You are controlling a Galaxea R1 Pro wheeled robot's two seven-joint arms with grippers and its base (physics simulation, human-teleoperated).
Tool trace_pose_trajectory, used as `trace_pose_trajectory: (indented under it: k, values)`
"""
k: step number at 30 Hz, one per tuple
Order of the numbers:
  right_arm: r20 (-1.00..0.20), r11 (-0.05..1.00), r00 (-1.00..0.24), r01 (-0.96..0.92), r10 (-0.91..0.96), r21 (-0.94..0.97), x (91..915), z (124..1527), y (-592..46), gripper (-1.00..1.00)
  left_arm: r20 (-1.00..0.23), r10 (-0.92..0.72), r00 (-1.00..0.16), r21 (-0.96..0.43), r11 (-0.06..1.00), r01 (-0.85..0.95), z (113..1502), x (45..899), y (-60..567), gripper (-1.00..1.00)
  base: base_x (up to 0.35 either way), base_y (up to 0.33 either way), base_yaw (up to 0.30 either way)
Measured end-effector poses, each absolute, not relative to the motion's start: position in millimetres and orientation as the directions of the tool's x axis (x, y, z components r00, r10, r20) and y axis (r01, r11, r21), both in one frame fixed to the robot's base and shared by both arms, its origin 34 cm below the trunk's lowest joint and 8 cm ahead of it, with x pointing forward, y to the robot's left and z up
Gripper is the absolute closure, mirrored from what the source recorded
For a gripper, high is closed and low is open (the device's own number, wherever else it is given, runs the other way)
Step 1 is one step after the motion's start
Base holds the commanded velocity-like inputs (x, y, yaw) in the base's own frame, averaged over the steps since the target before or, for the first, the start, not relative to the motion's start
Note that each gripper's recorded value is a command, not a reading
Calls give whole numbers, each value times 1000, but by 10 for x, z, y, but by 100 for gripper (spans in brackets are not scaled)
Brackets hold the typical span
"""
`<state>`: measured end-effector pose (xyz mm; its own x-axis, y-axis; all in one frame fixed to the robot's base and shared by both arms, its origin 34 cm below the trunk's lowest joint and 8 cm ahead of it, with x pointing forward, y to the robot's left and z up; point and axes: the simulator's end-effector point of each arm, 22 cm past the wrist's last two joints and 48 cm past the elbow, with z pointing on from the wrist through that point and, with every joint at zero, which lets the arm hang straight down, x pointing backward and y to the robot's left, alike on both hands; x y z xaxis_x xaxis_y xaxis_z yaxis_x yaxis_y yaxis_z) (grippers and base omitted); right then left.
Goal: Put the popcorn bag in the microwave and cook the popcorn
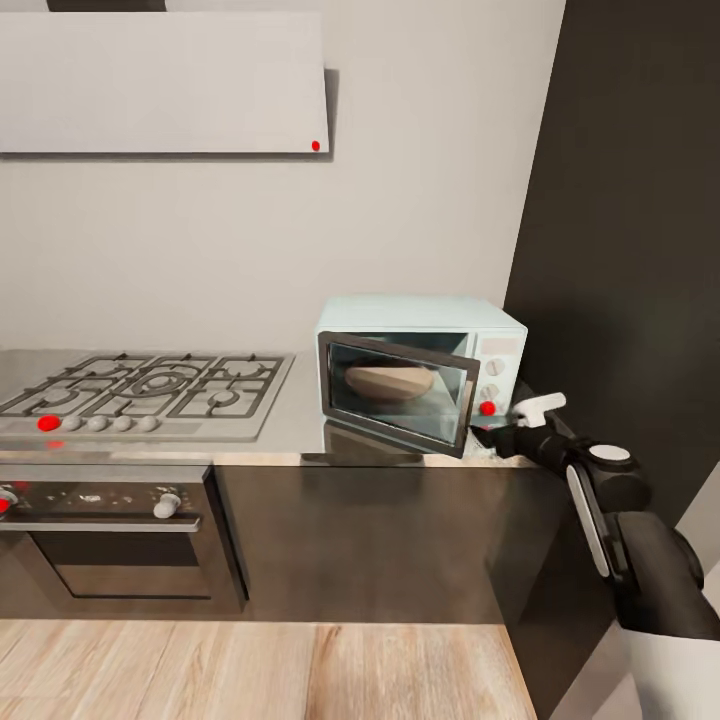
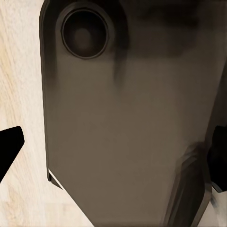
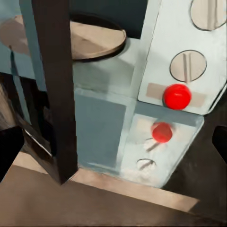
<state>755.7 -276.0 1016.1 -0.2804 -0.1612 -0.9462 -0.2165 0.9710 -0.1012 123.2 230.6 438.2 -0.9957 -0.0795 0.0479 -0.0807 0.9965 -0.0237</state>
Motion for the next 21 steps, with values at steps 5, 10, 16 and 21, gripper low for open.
trace_pose_trajectory:
  k: [5,10,16,21]
  values:
    - [-942,983,-303,-151,-144,-102,7520,10120,-3216,-100,49,-80,-996,-24,996,-81,4382,1228,2304,-100,0,0,0]
    - [-939,987,-311,-115,-144,-113,7507,10121,-3451,-100,49,-80,-996,-25,996,-81,4382,1228,2299,-100,0,0,0]
    - [-943,991,-309,-84,-122,-101,7503,10138,-3559,-100,49,-80,-996,-24,996,-81,4382,1228,2306,-100,0,0,0]
    - [-954,994,-292,65,-66,-88,7561,10129,-3595,-100,48,-80,-996,-25,996,-81,4382,1232,2295,-100,0,0,0]
